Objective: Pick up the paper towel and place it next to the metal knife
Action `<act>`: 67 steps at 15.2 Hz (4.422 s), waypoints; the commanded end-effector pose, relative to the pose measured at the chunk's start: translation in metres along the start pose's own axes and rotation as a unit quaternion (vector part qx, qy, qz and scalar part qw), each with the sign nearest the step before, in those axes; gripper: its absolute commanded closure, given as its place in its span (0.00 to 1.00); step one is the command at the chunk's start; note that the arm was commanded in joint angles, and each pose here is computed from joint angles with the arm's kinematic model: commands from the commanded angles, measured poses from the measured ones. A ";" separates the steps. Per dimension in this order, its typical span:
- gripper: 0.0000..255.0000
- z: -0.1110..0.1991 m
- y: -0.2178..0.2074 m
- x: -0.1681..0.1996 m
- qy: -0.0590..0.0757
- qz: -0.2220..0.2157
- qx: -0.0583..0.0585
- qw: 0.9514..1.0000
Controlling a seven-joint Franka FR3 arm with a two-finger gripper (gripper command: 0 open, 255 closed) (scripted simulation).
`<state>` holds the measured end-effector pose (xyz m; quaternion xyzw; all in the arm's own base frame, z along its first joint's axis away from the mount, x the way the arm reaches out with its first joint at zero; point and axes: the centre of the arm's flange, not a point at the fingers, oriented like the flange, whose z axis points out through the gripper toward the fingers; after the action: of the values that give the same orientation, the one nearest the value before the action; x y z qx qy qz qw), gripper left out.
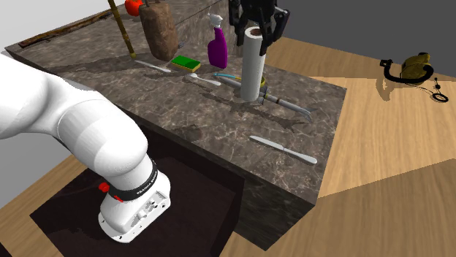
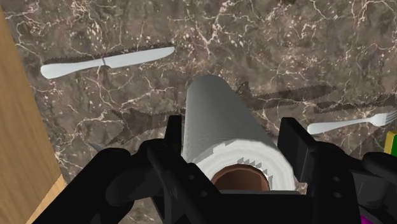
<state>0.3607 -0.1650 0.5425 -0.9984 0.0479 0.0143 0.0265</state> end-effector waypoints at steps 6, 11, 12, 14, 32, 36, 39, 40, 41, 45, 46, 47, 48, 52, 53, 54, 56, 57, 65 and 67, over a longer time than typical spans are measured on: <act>1.00 -0.036 -0.002 -0.001 0.000 0.000 0.000 1.000; 1.00 -0.063 -0.004 -0.002 0.000 0.000 0.000 1.000; 1.00 -0.068 -0.004 -0.002 0.000 0.000 0.000 1.000; 1.00 -0.078 -0.004 -0.003 0.000 0.000 0.000 1.000; 1.00 -0.143 -0.074 0.000 0.000 0.000 0.000 1.000; 1.00 -0.140 -0.126 0.004 0.000 0.000 0.000 1.000; 1.00 -0.138 -0.166 0.006 0.000 0.000 0.000 1.000; 1.00 -0.138 -0.179 0.007 0.000 0.000 0.000 1.000; 1.00 -0.137 -0.192 0.008 0.000 0.000 0.000 1.000; 1.00 -0.135 -0.245 0.012 0.000 0.000 0.000 1.000; 1.00 -0.134 -0.258 0.013 0.000 0.000 0.000 1.000; 1.00 -0.134 -0.271 0.014 0.000 0.000 0.000 1.000; 1.00 -0.133 -0.284 0.015 0.000 0.000 0.000 1.000; 1.00 -0.131 -0.337 0.019 0.000 0.000 0.000 1.000; 1.00 -0.130 -0.350 0.019 0.000 0.000 0.000 1.000; 1.00 -0.130 -0.363 0.020 0.000 0.000 0.000 1.000; 1.00 -0.128 -0.389 0.022 0.000 0.000 0.000 1.000; 1.00 -0.128 -0.402 0.023 0.000 0.000 0.000 1.000; 1.00 -0.123 -0.506 0.031 0.000 0.000 0.000 1.000; 1.00 -0.112 -0.506 0.031 0.000 0.000 0.000 1.000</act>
<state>0.4433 0.3253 0.6845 -0.9984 0.0475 0.0147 0.0263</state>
